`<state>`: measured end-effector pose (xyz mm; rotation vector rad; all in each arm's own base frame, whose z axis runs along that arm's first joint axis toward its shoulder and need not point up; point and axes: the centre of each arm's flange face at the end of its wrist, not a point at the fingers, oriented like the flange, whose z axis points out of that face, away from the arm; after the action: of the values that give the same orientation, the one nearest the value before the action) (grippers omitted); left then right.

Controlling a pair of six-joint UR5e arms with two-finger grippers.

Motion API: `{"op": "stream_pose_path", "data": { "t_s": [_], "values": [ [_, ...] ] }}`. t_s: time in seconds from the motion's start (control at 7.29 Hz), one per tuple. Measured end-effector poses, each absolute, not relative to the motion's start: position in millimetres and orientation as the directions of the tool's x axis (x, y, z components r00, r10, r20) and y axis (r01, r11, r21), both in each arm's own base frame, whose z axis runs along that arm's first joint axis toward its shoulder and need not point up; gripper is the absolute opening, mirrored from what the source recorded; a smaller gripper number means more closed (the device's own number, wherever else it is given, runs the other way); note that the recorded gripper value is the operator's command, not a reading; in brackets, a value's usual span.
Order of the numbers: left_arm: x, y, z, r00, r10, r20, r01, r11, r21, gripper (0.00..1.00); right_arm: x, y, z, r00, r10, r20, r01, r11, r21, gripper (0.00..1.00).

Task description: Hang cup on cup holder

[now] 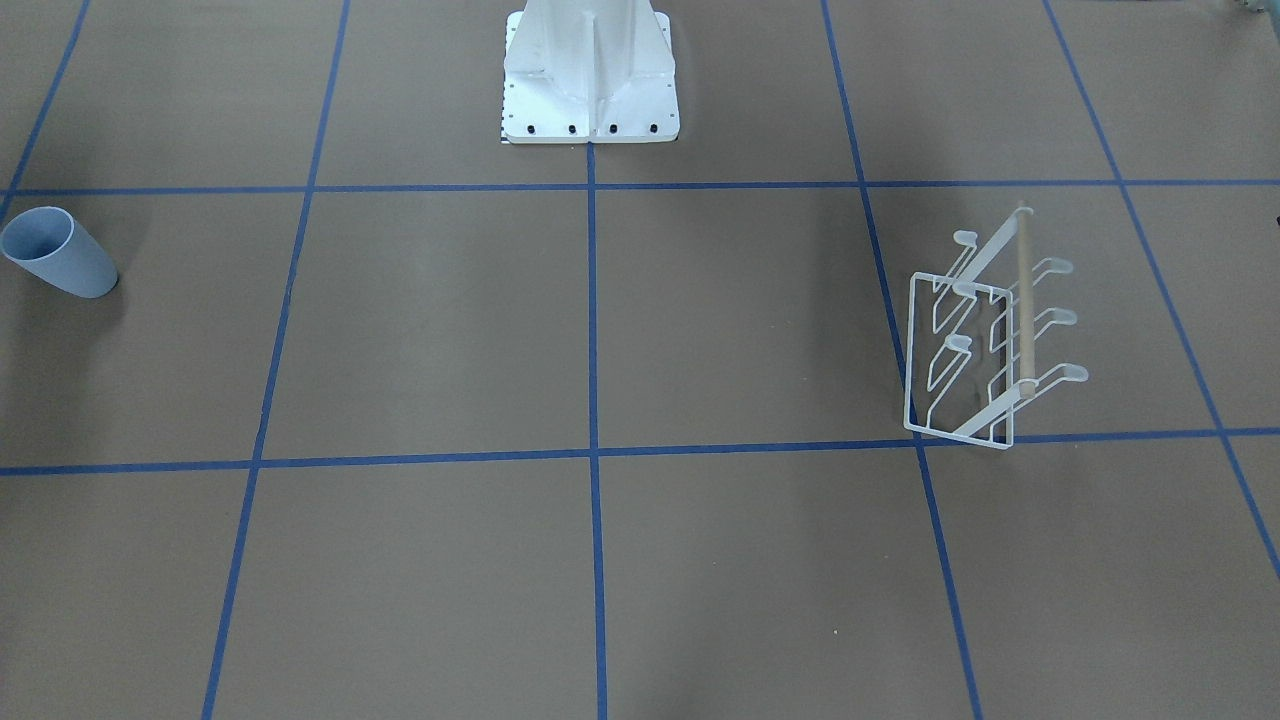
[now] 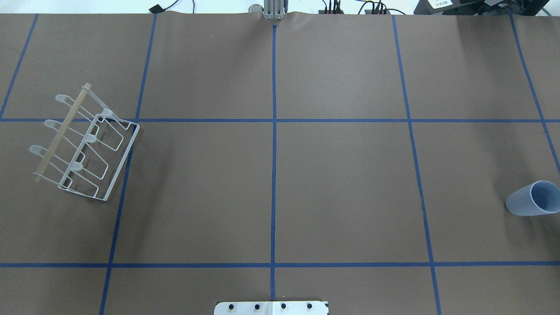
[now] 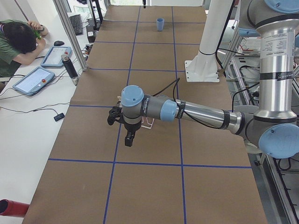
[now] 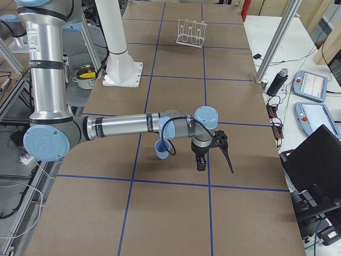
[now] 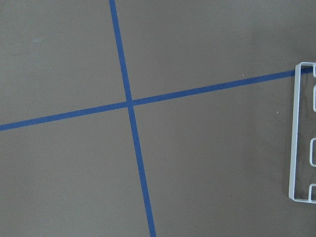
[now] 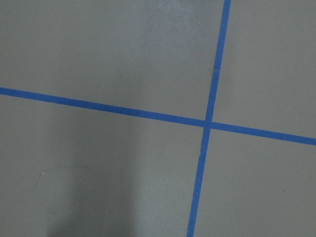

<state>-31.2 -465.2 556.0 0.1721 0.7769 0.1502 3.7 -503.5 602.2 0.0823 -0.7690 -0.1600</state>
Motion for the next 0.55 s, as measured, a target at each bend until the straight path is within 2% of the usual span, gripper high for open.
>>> {"op": "stream_pose_path", "data": {
  "t_s": [0.55],
  "values": [
    [-31,-466,553,0.702,0.203,-0.682,-0.072,0.974,0.217,0.98,-36,-444,611,0.583,-0.348,0.734,0.285,0.934,0.216,1.0]
  ]
}}
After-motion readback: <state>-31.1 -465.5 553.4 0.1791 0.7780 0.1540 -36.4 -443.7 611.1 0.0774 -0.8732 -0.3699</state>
